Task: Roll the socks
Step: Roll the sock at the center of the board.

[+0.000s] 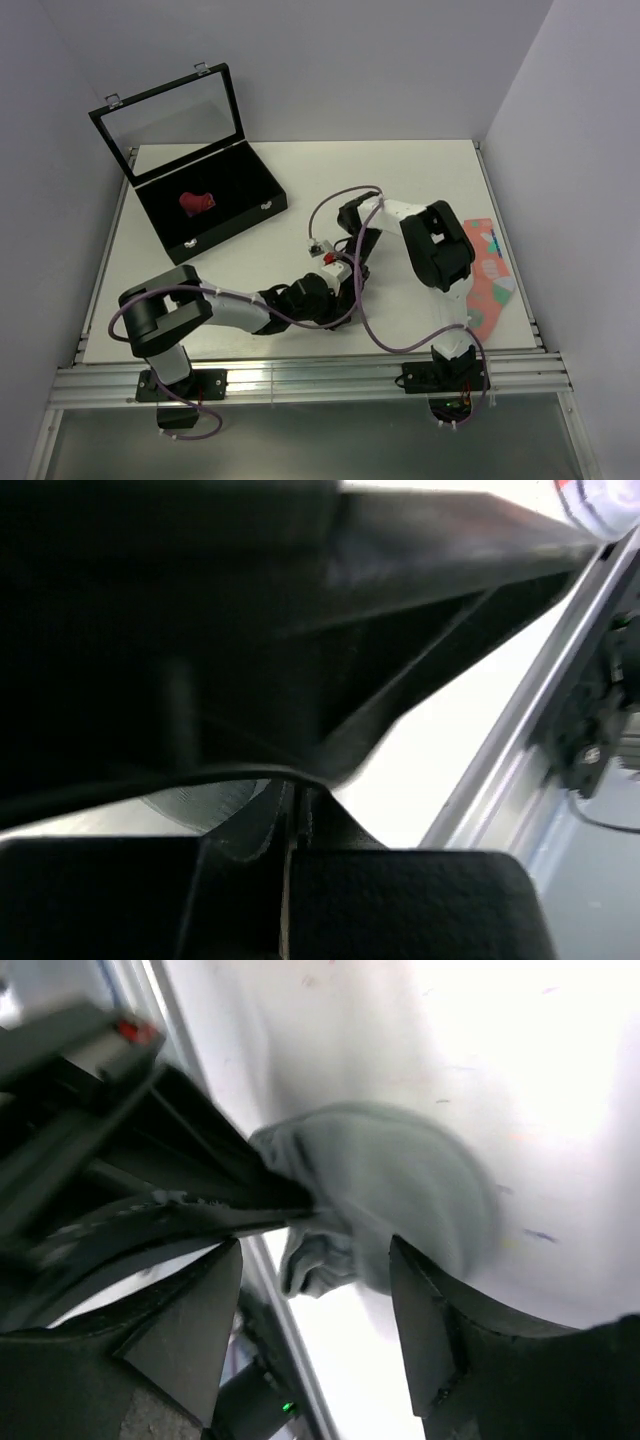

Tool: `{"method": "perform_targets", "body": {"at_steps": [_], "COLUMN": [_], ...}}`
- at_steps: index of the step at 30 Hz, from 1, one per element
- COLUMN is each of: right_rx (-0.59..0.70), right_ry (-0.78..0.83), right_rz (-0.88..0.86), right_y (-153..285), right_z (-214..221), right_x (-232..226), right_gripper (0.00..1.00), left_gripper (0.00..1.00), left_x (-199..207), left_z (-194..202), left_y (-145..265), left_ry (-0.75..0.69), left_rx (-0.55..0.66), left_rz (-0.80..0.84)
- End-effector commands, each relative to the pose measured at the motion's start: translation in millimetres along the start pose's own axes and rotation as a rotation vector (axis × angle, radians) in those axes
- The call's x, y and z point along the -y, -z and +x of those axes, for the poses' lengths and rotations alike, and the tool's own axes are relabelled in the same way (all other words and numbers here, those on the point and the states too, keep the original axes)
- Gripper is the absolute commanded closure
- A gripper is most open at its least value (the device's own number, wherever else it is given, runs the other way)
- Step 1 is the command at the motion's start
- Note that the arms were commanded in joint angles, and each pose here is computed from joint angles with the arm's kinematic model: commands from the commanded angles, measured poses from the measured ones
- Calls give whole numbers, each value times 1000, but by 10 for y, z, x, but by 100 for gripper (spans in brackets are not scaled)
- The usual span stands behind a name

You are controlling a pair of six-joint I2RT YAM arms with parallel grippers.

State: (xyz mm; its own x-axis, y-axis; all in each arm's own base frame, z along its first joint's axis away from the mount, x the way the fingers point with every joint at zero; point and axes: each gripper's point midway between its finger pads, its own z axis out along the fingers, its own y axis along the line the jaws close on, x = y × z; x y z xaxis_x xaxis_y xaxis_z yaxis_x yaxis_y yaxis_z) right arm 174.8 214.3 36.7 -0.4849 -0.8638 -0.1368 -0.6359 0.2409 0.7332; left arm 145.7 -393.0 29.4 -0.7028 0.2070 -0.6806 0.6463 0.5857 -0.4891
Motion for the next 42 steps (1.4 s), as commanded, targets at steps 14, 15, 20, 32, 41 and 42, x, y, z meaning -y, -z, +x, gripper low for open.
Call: {"method": "perform_targets", "body": {"at_steps": [14,15,20,32,41,42], "right_rx": [297,302,322,460,472,468], "right_ry": [-16,-13,-10,384,674,692], "right_rz": [557,581,678,873,801,794], "right_y": [960,1001,1146,1255,912,874], "right_z": [-173,-153,-39,217,456,473], "right_x": [546,534,611,176,-302,-354], "right_gripper": [28,28,30,37,39,39], "left_gripper": [100,100,100,100,100,100], "left_x": [-270,-286,-311,-156,-183,-190], "left_z": [567,610,721,715,613,567], "left_y": [107,108,103,97,-14,-43], "left_ry": [336,341,367,408,589,599], "left_rx": [-305,-319,-359,-634,-749,-748], "left_rz": [-92,-98,-106,-127,-111,-109]}}
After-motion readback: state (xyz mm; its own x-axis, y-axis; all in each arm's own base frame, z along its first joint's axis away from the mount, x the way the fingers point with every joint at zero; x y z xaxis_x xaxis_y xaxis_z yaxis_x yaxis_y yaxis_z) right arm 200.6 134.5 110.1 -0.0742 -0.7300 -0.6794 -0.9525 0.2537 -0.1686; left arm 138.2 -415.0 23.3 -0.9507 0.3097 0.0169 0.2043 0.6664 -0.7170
